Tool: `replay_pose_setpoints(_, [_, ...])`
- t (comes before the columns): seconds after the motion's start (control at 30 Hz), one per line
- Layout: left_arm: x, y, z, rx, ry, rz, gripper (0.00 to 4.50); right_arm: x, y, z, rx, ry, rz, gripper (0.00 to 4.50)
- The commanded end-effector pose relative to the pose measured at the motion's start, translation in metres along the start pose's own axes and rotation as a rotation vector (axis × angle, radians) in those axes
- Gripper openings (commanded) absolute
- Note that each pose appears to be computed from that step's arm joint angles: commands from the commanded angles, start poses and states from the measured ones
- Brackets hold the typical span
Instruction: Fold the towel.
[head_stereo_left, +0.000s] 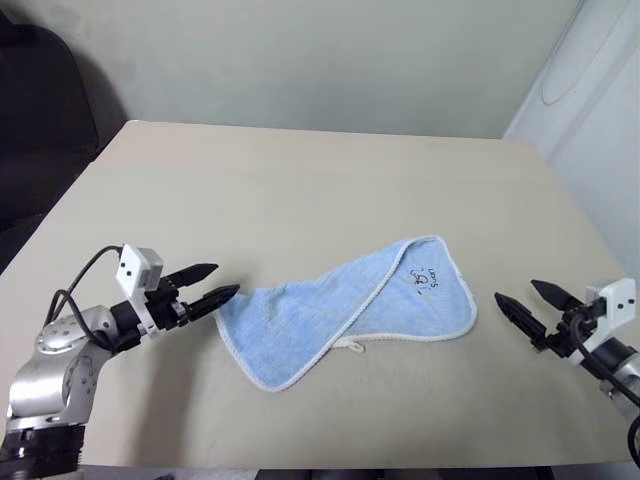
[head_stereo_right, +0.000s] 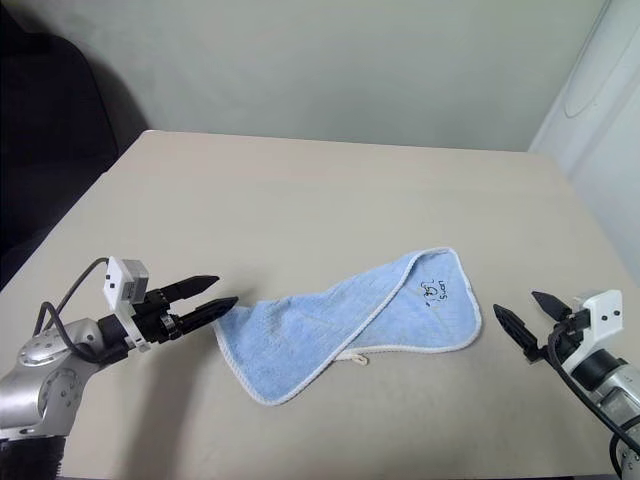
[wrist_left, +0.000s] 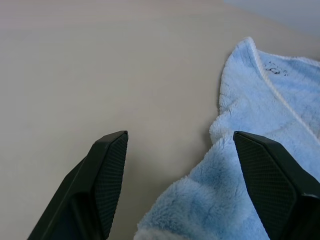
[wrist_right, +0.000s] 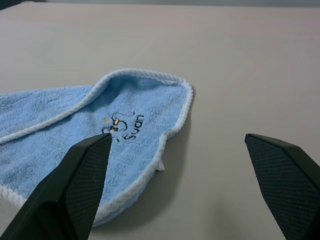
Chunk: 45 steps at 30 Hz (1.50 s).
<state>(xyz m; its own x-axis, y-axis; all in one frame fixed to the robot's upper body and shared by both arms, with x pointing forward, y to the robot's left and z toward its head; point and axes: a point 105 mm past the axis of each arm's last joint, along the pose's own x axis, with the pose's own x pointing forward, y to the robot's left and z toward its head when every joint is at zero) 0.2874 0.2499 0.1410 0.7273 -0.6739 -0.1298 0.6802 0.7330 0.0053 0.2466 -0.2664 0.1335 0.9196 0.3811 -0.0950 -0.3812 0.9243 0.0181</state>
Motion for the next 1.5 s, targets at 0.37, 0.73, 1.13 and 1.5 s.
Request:
replay_pose_setpoints(0.37, [0.000, -0.004, 0.001, 0.026, -0.023, 0.010, 3.65, 0.010, -0.004, 0.020, -0.060, -0.072, -0.002, 4.50])
replay_pose_setpoints(0.73, [0.000, -0.011, -0.001, 0.044, -0.014, -0.001, 3.65, 0.019, -0.003, 0.020, -0.059, -0.054, 0.023, 4.50])
replay_pose_setpoints(1.13, [0.013, -0.022, 0.012, 0.079, -0.072, -0.036, 3.65, 0.044, -0.006, 0.023, -0.095, -0.044, 0.058, 4.50])
replay_pose_setpoints(1.5, [0.029, -0.048, 0.001, 0.077, -0.049, -0.134, 3.65, 0.063, -0.006, 0.024, -0.139, -0.013, 0.102, 4.50])
